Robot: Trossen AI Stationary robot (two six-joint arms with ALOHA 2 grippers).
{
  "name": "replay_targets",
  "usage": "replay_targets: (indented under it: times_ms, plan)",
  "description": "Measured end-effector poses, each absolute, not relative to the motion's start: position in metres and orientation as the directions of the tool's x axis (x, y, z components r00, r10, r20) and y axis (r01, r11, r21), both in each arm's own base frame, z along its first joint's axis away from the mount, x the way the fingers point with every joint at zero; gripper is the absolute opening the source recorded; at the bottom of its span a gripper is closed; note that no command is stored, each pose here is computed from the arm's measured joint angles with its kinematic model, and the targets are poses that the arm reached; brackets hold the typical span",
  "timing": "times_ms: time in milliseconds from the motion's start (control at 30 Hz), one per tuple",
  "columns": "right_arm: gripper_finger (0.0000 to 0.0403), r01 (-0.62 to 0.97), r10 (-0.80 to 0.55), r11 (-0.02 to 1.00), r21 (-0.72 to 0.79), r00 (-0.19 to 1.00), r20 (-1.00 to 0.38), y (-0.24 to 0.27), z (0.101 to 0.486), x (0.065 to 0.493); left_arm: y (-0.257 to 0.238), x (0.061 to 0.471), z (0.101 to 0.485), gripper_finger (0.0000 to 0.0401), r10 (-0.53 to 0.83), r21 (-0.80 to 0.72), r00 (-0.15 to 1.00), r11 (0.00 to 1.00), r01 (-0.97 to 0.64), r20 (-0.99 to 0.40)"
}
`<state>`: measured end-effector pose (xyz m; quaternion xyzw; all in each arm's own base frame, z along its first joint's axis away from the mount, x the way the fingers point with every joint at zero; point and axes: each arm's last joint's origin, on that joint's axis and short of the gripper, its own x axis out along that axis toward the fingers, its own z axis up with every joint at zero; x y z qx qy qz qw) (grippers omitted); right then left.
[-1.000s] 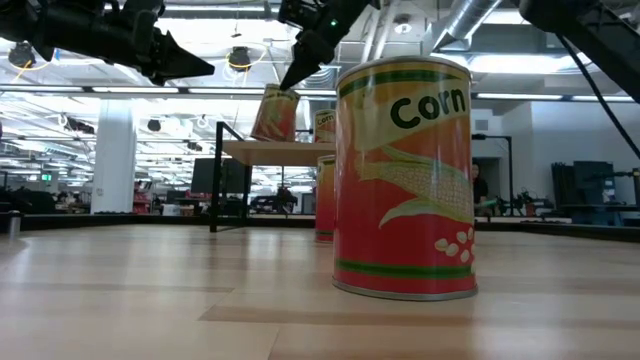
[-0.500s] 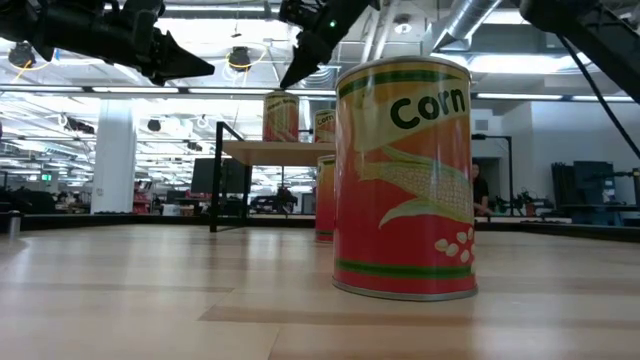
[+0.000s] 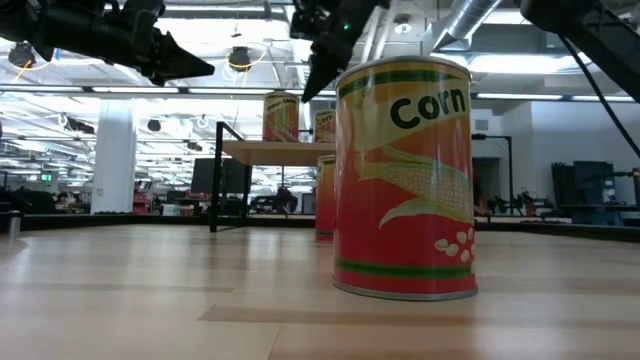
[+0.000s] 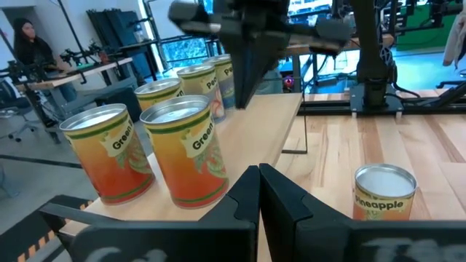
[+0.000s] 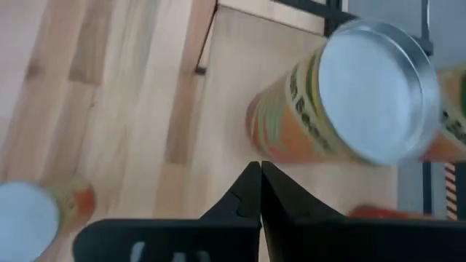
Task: Pick and place cans onto a shelf
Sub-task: Put the canned green beans on the shelf, then put the canned carrots on the shelf
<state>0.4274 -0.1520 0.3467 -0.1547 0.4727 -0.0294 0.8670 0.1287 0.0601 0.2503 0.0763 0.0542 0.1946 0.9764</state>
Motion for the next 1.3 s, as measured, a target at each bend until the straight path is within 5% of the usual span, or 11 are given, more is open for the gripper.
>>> replay_targets:
  times_ms: [800, 1300]
  plan:
    - [0.0016, -0.041, -0.233, 0.946, -0.322, 0.607, -0.760, -0.167, 0.329, 0.448, 0.060, 0.129, 0.250, 0.0000, 0.389, 0.170, 0.918, 0.913, -0.371, -0.082]
    - [0.0003, -0.119, -0.198, 0.934, -0.336, 0.610, -0.767, -0.139, 0.356, 0.433, 0.060, 0.128, 0.245, 0.0000, 0.386, 0.167, 0.913, 0.917, -0.363, -0.135]
